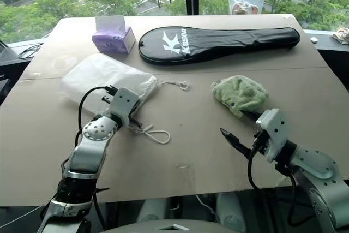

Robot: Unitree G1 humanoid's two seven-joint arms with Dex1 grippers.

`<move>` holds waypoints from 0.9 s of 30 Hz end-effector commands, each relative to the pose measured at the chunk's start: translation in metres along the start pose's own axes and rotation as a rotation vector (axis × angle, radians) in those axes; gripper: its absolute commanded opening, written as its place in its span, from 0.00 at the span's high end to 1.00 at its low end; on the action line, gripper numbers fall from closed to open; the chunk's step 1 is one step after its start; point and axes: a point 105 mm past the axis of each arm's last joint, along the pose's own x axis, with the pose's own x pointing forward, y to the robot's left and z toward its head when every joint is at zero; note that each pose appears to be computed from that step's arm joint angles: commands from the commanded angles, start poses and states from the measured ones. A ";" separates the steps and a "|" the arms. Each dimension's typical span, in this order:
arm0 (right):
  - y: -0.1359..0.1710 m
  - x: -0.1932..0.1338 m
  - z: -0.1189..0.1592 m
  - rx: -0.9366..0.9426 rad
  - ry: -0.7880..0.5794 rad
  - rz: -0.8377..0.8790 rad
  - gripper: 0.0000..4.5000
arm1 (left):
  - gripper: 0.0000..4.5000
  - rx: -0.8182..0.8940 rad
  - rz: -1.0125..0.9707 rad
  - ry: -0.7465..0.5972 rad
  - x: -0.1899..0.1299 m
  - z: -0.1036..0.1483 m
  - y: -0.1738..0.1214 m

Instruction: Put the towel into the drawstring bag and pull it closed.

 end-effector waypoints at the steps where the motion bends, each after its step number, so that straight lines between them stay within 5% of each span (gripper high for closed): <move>1: -0.020 -0.002 -0.002 -0.044 0.052 -0.127 0.00 | 0.98 -0.569 -0.142 0.087 0.005 0.001 0.009; 5: -0.045 0.000 0.002 -0.122 0.060 -0.279 0.00 | 0.98 -0.967 -0.401 0.128 -0.005 0.022 0.010; 8: -0.065 0.003 -0.001 -0.037 0.107 -0.348 0.00 | 0.98 -1.090 -0.556 0.134 -0.021 0.035 0.016; 20: -0.132 0.060 -0.017 0.182 0.221 -0.318 0.00 | 0.98 -0.955 -0.782 0.050 -0.041 0.078 0.005; 27: -0.133 0.090 -0.065 0.216 0.457 -0.165 0.00 | 0.98 -0.912 -0.757 0.086 -0.039 0.076 -0.010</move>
